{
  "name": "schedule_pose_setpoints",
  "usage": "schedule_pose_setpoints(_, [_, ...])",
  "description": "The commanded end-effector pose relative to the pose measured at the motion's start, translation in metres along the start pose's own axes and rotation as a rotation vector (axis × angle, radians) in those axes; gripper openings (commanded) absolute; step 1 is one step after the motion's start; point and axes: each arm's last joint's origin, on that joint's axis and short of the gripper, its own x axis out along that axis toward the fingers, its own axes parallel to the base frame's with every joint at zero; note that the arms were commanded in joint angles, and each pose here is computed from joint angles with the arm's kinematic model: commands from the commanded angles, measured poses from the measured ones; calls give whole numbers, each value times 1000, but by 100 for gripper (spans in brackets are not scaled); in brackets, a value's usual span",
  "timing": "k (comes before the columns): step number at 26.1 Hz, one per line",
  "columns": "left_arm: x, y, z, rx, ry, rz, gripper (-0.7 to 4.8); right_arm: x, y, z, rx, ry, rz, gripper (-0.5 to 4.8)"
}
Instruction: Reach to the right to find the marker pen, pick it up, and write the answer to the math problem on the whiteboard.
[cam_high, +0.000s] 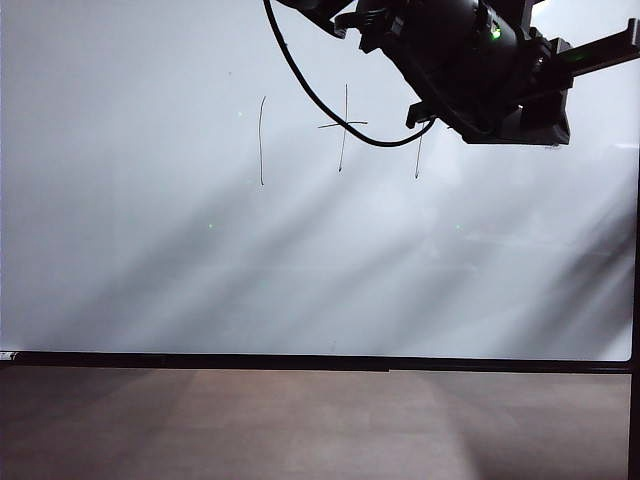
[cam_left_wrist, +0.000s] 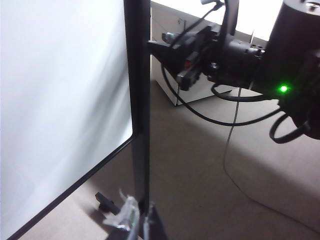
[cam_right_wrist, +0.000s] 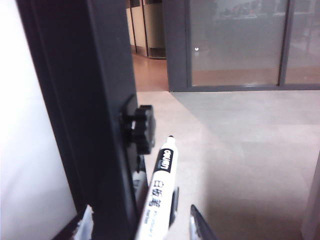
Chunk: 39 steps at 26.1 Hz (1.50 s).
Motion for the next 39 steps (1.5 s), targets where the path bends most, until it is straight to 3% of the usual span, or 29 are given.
schedule_pose_setpoints(1, [-1,0,4,-3,-18,-5,27,3,-1,2,-16,12,-6,244])
schedule_pose_setpoints(16, [-1,0,4,-3,-17,-5,27,2,-2,-5,1,76,-10,242])
schedule_pose_setpoints(18, [-1,0,4,-3,-17,-5,27,2,-2,-5,0,75,-10,206])
schedule_pose_setpoints(21, [-1,0,4,-3,-17,-5,27,2,-2,-5,0,76,-11,201])
schedule_pose_setpoints(22, [-1,0,4,-3,-17,-5,27,2,-2,-5,0,76,-11,154])
schedule_pose_setpoints(24, [-1,0,4,-3,-18,-5,27,2,-2,-5,0,76,-8,144])
schedule_pose_setpoints(26, [-1,0,4,-3,-17,-5,27,2,-2,-5,0,76,-9,91])
schedule_pose_setpoints(31, [-1,0,4,-3,-18,-5,27,2,-2,-5,0,75,-8,34])
schedule_pose_setpoints(32, [-1,0,4,-3,-17,-5,27,2,-2,-5,-2,72,-8,-6])
schedule_pose_setpoints(36, [-1,0,4,-3,-17,-5,27,0,-4,2,-14,29,-23,-6])
schedule_pose_setpoints(39, [-1,0,4,-3,-18,-5,27,-18,-10,44,2,-65,-124,-6])
